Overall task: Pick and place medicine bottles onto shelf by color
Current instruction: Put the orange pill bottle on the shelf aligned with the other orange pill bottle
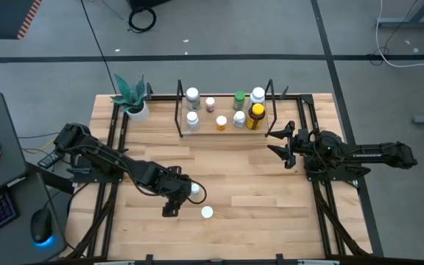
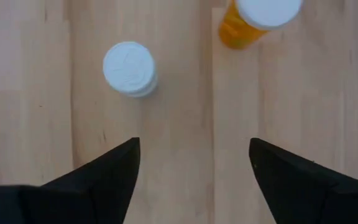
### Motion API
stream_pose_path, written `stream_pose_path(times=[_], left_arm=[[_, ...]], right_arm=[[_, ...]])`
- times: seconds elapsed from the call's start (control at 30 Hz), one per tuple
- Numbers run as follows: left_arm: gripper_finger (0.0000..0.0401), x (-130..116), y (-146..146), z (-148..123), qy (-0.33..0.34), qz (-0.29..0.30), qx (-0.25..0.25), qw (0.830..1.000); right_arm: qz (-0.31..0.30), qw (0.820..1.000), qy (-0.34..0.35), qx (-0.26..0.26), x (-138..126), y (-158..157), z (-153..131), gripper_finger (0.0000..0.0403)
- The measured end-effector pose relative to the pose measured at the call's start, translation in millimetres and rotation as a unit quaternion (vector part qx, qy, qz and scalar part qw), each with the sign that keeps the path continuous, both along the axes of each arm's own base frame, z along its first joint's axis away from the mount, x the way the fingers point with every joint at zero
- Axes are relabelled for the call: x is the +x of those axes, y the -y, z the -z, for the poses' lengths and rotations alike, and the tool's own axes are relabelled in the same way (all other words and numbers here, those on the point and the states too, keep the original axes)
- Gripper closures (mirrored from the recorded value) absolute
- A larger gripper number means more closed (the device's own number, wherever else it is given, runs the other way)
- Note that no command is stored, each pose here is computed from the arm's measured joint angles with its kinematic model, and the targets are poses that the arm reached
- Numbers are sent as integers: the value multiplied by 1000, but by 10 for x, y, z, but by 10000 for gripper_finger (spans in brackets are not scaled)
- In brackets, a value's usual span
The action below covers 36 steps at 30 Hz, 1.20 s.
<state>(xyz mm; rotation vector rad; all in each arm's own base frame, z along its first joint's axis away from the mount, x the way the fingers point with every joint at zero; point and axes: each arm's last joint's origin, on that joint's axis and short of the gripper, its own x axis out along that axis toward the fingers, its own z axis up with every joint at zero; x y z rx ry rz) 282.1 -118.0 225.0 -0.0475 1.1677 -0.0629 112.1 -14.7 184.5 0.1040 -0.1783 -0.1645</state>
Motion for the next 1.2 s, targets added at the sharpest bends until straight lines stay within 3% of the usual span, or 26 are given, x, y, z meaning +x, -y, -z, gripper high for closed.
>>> stream_pose_path(times=[0.77, 1.2], left_arm=[[80, 70, 13, -34, 40, 19, 1, 999], [81, 83, 10, -40, 55, 75, 40, 995]], right_arm=[[0, 1000, 0, 0, 0, 0, 0, 138], [0, 1000, 0, 0, 0, 0, 0, 138]])
